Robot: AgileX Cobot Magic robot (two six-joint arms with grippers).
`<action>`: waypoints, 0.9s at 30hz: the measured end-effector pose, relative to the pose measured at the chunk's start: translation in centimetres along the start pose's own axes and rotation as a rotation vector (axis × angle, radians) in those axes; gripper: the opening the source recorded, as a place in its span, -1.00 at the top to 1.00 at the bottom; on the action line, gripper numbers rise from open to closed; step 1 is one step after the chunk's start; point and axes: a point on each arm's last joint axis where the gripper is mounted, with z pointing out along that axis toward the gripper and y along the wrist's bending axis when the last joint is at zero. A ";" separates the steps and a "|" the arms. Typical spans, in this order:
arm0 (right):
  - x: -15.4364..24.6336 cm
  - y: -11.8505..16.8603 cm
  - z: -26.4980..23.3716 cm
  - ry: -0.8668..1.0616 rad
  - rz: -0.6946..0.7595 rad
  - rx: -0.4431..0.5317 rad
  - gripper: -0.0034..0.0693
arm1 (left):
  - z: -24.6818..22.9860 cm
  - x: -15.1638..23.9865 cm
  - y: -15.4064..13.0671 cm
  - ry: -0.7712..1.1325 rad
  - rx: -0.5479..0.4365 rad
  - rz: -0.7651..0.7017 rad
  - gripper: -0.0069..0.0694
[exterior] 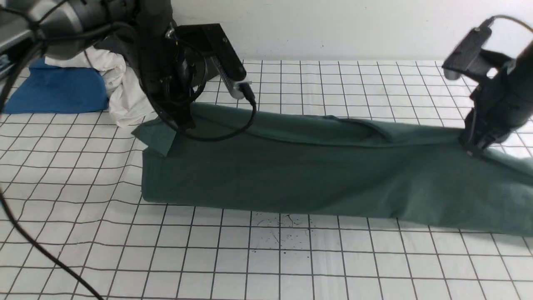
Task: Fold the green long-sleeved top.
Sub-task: Use both arms to drag the lower edge of the fabric forward and fold it over the upper edge
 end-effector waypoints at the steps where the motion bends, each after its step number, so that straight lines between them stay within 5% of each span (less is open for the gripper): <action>1: -0.6 -1.0 0.4 -0.010 0.004 0.010 0.87 | 0.8 -0.6 1.1 -0.007 -0.010 0.000 0.78; 7: -2.1 -4.7 3.5 -0.026 0.041 0.029 0.87 | 4.4 -1.9 4.9 -0.074 -0.034 -0.052 0.78; 17: -3.0 -6.0 10.2 -0.061 0.114 0.062 0.83 | 11.7 -1.2 8.2 -0.218 -0.090 -0.182 0.69; 27: -2.0 -7.6 11.6 -0.029 0.375 0.202 0.14 | 11.9 -0.8 9.7 -0.289 -0.167 -0.319 -0.18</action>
